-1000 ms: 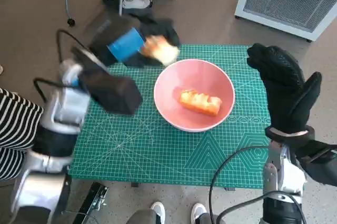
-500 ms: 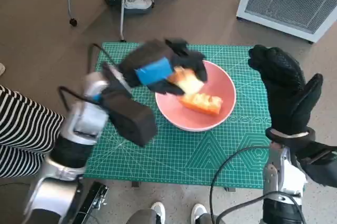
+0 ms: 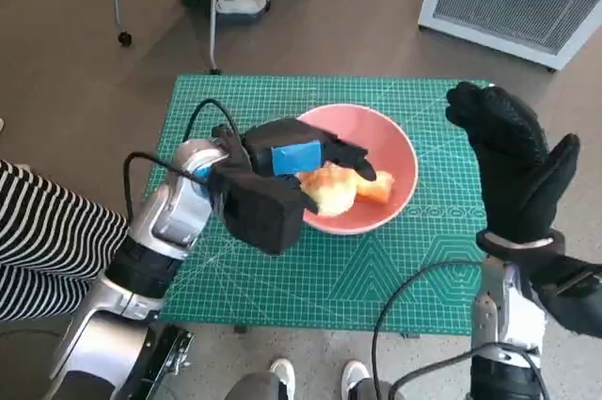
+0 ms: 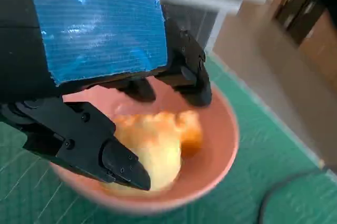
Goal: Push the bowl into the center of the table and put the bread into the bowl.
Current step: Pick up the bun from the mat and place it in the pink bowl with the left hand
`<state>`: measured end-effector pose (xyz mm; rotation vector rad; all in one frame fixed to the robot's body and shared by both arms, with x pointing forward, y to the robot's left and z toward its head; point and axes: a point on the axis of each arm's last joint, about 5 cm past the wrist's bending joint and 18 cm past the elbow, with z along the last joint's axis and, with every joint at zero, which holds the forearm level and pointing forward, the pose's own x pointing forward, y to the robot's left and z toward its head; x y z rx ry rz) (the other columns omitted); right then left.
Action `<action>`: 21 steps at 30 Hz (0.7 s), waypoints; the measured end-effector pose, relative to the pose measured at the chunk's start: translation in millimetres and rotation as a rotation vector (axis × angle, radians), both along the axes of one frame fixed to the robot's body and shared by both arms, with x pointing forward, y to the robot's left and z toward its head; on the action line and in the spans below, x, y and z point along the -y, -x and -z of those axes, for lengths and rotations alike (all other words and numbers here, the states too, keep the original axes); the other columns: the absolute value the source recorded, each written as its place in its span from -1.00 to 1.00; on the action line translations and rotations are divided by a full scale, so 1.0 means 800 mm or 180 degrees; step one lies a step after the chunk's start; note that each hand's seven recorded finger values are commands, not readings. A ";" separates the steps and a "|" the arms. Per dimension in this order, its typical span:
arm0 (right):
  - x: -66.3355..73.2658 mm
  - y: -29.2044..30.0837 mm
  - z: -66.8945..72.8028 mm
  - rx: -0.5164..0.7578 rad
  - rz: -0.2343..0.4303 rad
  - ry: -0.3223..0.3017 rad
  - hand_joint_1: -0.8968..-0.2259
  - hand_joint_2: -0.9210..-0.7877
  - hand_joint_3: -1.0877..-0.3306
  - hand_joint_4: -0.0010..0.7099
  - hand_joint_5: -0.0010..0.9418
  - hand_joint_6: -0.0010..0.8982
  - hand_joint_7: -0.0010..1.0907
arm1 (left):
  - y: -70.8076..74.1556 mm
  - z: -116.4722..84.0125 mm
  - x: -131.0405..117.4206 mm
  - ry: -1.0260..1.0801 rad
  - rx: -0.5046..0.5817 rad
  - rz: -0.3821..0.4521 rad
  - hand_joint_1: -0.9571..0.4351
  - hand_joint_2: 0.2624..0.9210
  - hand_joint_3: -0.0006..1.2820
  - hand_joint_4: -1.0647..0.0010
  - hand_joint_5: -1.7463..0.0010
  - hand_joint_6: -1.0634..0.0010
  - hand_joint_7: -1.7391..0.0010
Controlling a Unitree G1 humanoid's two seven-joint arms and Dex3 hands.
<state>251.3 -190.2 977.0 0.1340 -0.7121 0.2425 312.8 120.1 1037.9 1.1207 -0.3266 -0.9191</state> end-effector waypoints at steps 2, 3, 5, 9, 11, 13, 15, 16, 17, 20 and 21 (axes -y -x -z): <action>0.000 0.0000 0.000 -0.0001 0.0008 -0.0002 -0.44 -1.00 -0.18 -0.54 -1.00 -0.80 -0.32 | 0.001 -0.003 -0.001 -0.0026 0.0009 -0.0012 0.14 0.58 -1.00 0.66 1.00 0.46 0.96; 0.000 0.0001 0.000 -0.0001 0.0012 -0.0002 -0.44 -1.00 -0.18 -0.54 -1.00 -0.80 -0.32 | 0.002 -0.005 -0.002 -0.0028 0.0022 -0.0015 0.12 0.58 -1.00 0.68 1.00 0.47 0.97; 0.001 0.0000 0.000 0.0000 0.0017 -0.0004 -0.44 -1.00 -0.18 -0.54 -1.00 -0.80 -0.32 | 0.003 -0.008 -0.002 -0.0011 0.0056 -0.0019 0.10 0.57 -1.00 0.71 1.00 0.47 0.97; 0.000 -0.0009 -0.002 0.0004 0.0015 -0.0006 -0.44 -1.00 -0.17 -0.54 -0.99 -0.80 -0.32 | 0.003 -0.014 -0.005 0.0093 0.0085 -0.0027 0.05 0.57 -1.00 0.73 1.00 0.48 0.98; 0.000 -0.0014 -0.002 0.0009 0.0015 -0.0008 -0.44 -1.00 -0.17 -0.53 -0.99 -0.80 -0.32 | 0.003 -0.016 -0.009 0.0175 0.0055 -0.0036 0.01 0.58 -1.00 0.74 1.00 0.49 0.98; 0.000 -0.0019 -0.003 0.0009 0.0013 -0.0009 -0.44 -1.00 -0.17 -0.53 -0.99 -0.80 -0.32 | 0.002 -0.018 -0.012 0.0270 0.0003 -0.0029 -0.02 0.58 -1.00 0.75 1.00 0.49 0.99; -0.001 -0.0027 -0.004 0.0004 0.0012 -0.0014 -0.44 -1.00 -0.17 -0.53 -0.99 -0.80 -0.32 | -0.002 -0.020 -0.018 0.0423 -0.0087 -0.0011 -0.08 0.58 -1.00 0.76 1.00 0.50 0.99; -0.001 -0.0031 -0.005 0.0004 0.0013 -0.0017 -0.44 -1.00 -0.17 -0.53 -0.99 -0.80 -0.32 | -0.003 -0.020 -0.020 0.0476 -0.0118 -0.0008 -0.09 0.59 -1.00 0.77 1.00 0.50 0.99; -0.001 -0.0036 -0.006 0.0007 0.0018 -0.0023 -0.44 -1.00 -0.17 -0.53 -0.99 -0.80 -0.32 | -0.006 -0.021 -0.023 0.0554 -0.0160 -0.0010 -0.13 0.61 -0.99 0.78 1.00 0.50 0.99; -0.002 -0.0046 -0.009 0.0018 0.0021 -0.0024 -0.44 -1.00 -0.17 -0.53 -0.99 -0.80 -0.32 | -0.013 -0.019 -0.030 0.0853 -0.0285 -0.0010 -0.21 0.66 -0.98 0.79 1.00 0.51 1.00; -0.002 -0.0047 -0.010 0.0023 0.0025 -0.0028 -0.44 -1.00 -0.18 -0.53 -0.99 -0.79 -0.32 | -0.015 -0.018 -0.032 0.0962 -0.0321 -0.0003 -0.24 0.69 -0.98 0.79 1.00 0.52 1.00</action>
